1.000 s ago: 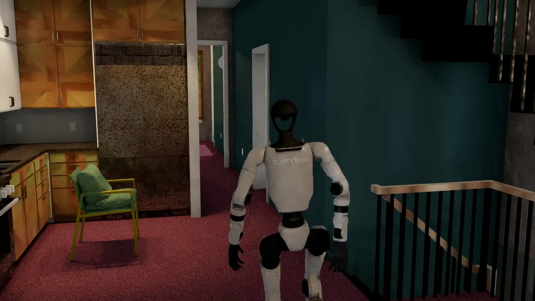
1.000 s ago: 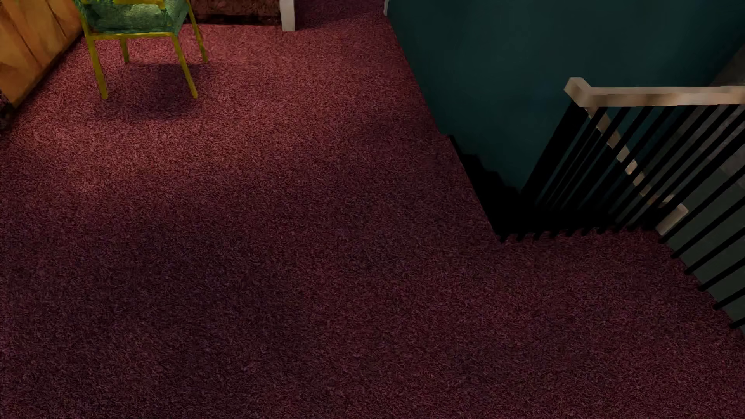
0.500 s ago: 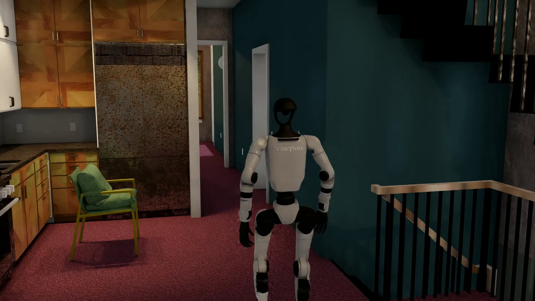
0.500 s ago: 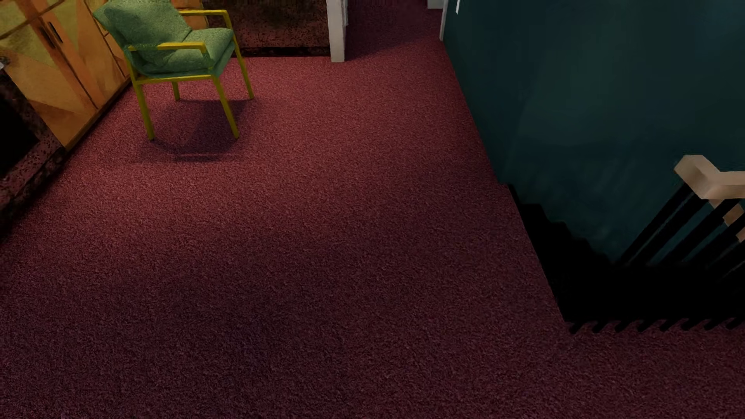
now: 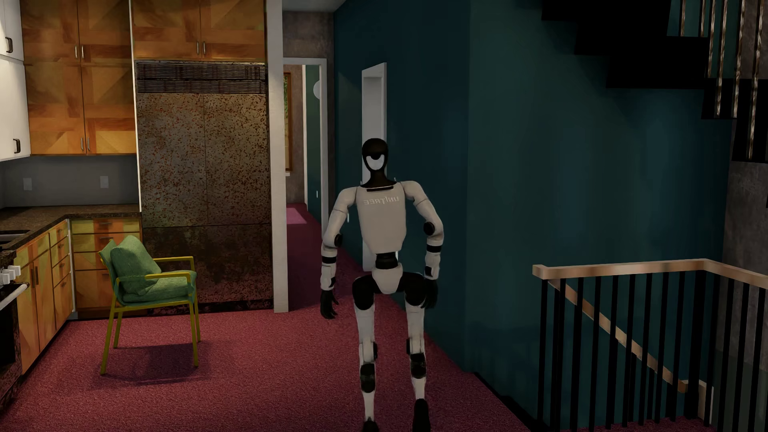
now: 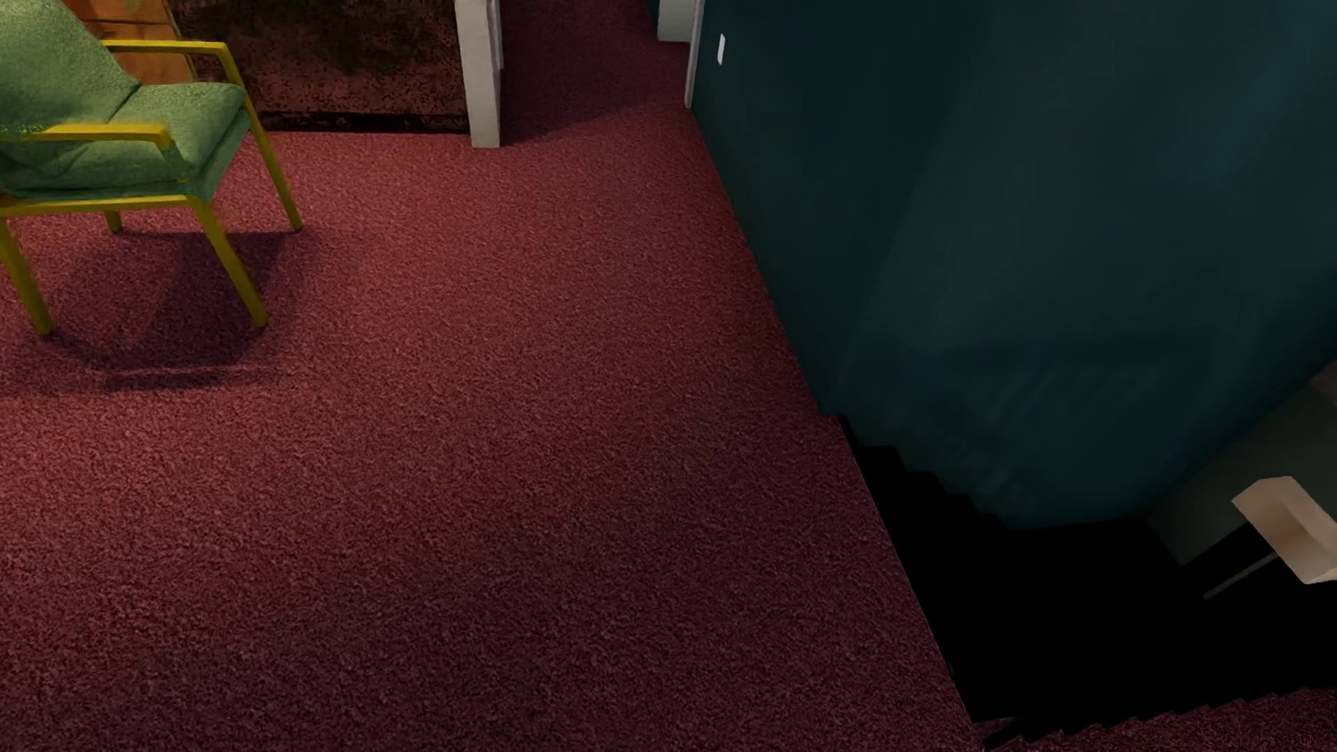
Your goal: Walk towards the door
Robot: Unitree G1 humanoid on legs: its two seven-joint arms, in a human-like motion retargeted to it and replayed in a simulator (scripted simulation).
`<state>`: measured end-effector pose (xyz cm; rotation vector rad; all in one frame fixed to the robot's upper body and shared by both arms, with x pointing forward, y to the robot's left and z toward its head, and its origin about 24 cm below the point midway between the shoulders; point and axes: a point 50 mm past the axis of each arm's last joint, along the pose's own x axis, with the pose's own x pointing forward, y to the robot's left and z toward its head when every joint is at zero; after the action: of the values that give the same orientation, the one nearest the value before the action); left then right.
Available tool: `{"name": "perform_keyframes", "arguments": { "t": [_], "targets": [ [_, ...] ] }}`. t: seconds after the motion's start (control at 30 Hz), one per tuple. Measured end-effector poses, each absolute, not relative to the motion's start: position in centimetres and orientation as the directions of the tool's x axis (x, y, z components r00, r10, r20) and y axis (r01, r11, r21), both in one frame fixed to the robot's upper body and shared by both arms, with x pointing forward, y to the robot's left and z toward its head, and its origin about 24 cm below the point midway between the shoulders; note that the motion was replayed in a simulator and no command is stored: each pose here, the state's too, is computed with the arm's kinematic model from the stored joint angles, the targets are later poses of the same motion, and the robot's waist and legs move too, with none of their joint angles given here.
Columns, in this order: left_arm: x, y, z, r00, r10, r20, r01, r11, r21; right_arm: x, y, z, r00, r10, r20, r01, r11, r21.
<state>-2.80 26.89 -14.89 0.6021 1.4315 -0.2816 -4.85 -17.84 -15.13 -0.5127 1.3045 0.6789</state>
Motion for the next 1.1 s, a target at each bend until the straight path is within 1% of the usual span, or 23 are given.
{"name": "perform_keyframes", "arguments": {
  "t": [0.13, 0.2, 0.23, 0.27, 0.3, 0.33, 0.4, 0.43, 0.5, 0.53, 0.6, 0.67, 0.7, 0.77, 0.83, 0.87, 0.9, 0.93, 0.97, 1.0, 1.03, 1.1],
  "targets": [
    [4.6, 28.4, -12.8, 0.425, 0.212, -0.880, 0.318, 0.875, 0.365, -6.3, -18.6, -15.2, 0.065, 0.134, -0.989, -0.720, 0.692, 0.047],
    [6.4, 28.7, -11.8, 0.499, 0.220, -0.838, 0.272, 0.879, 0.392, -6.3, -19.0, -15.2, 0.061, 0.120, -0.991, -0.718, 0.695, 0.039],
    [6.5, 28.5, -11.8, 0.504, 0.213, -0.837, 0.272, 0.880, 0.388, -6.3, -19.3, -15.2, 0.063, 0.110, -0.992, -0.715, 0.699, 0.032],
    [6.1, 28.1, -12.1, 0.492, 0.202, -0.847, 0.281, 0.884, 0.374, -6.0, -19.7, -15.2, 0.070, 0.100, -0.993, -0.715, 0.699, 0.020],
    [4.9, 27.5, -12.7, 0.455, 0.188, -0.870, 0.299, 0.888, 0.349, -5.5, -20.0, -15.4, 0.074, 0.089, -0.993, -0.724, 0.689, 0.008],
    [2.8, 26.6, -13.5, 0.387, 0.163, -0.907, 0.347, 0.886, 0.307, -5.3, -20.3, -15.5, 0.073, 0.078, -0.994, -0.729, 0.685, 0.001],
    [-2.6, 24.2, -15.0, 0.189, 0.084, -0.978, 0.506, 0.845, 0.171, -5.3, -20.6, -15.7, 0.060, 0.060, -0.996, -0.732, 0.682, -0.003],
    [-5.2, 23.2, -15.4, 0.093, 0.059, -0.994, 0.571, 0.815, 0.101, -4.8, -20.8, -15.8, 0.061, 0.059, -0.996, -0.752, 0.659, -0.007],
    [-8.8, 22.3, -15.4, -0.044, 0.037, -0.998, 0.658, 0.753, -0.002, -2.3, -20.9, -16.0, 0.109, 0.064, -0.992, -0.789, 0.612, -0.047],
    [-10.4, 22.3, -15.1, -0.091, 0.037, -0.995, 0.671, 0.740, -0.034, -0.7, -21.1, -16.0, 0.154, 0.059, -0.986, -0.773, 0.628, -0.083],
    [-13.0, 22.1, -14.4, -0.162, 0.032, -0.986, 0.675, 0.733, -0.087, 3.0, -22.0, -15.2, 0.290, 0.040, -0.956, -0.690, 0.701, -0.181],
    [-14.0, 21.4, -14.2, -0.200, 0.010, -0.980, 0.708, 0.693, -0.137, 6.9, -23.3, -13.8, 0.441, 0.004, -0.897, -0.570, 0.773, -0.277],
    [-13.8, 21.2, -14.3, -0.199, 0.004, -0.980, 0.725, 0.674, -0.145, 8.3, -23.8, -13.1, 0.495, -0.011, -0.869, -0.524, 0.794, -0.308],
    [-11.8, 21.4, -14.9, -0.140, 0.007, -0.990, 0.713, 0.695, -0.096, 9.8, -23.8, -12.5, 0.545, -0.013, -0.839, -0.488, 0.809, -0.329],
    [-8.8, 22.5, -15.2, -0.039, 0.033, -0.999, 0.667, 0.745, -0.001, 8.7, -22.8, -13.1, 0.512, 0.018, -0.859, -0.521, 0.801, -0.294],
    [-7.1, 23.0, -15.3, 0.018, 0.049, -0.999, 0.632, 0.773, 0.049, 7.0, -22.2, -13.7, 0.463, 0.036, -0.886, -0.556, 0.790, -0.258],
    [-5.7, 23.5, -15.4, 0.064, 0.065, -0.996, 0.602, 0.793, 0.090, 4.6, -21.5, -14.4, 0.387, 0.054, -0.920, -0.600, 0.773, -0.207],
    [-4.4, 24.1, -15.4, 0.105, 0.085, -0.991, 0.572, 0.810, 0.130, 1.6, -20.8, -15.2, 0.287, 0.071, -0.955, -0.651, 0.746, -0.140],
    [-2.8, 24.8, -15.3, 0.151, 0.109, -0.982, 0.533, 0.828, 0.174, -1.2, -19.9, -15.7, 0.185, 0.092, -0.978, -0.711, 0.699, -0.069],
    [-1.0, 25.5, -15.2, 0.205, 0.129, -0.970, 0.497, 0.840, 0.216, -3.0, -19.2, -16.0, 0.108, 0.113, -0.988, -0.769, 0.640, -0.011],
    [0.6, 26.0, -14.9, 0.253, 0.143, -0.957, 0.467, 0.848, 0.251, -4.5, -18.8, -16.0, 0.055, 0.125, -0.991, -0.799, 0.601, 0.032],
    [3.1, 26.7, -14.2, 0.346, 0.164, -0.924, 0.397, 0.866, 0.303, -7.0, -18.5, -15.6, -0.003, 0.133, -0.991, -0.792, 0.605, 0.084]
  ]
}}
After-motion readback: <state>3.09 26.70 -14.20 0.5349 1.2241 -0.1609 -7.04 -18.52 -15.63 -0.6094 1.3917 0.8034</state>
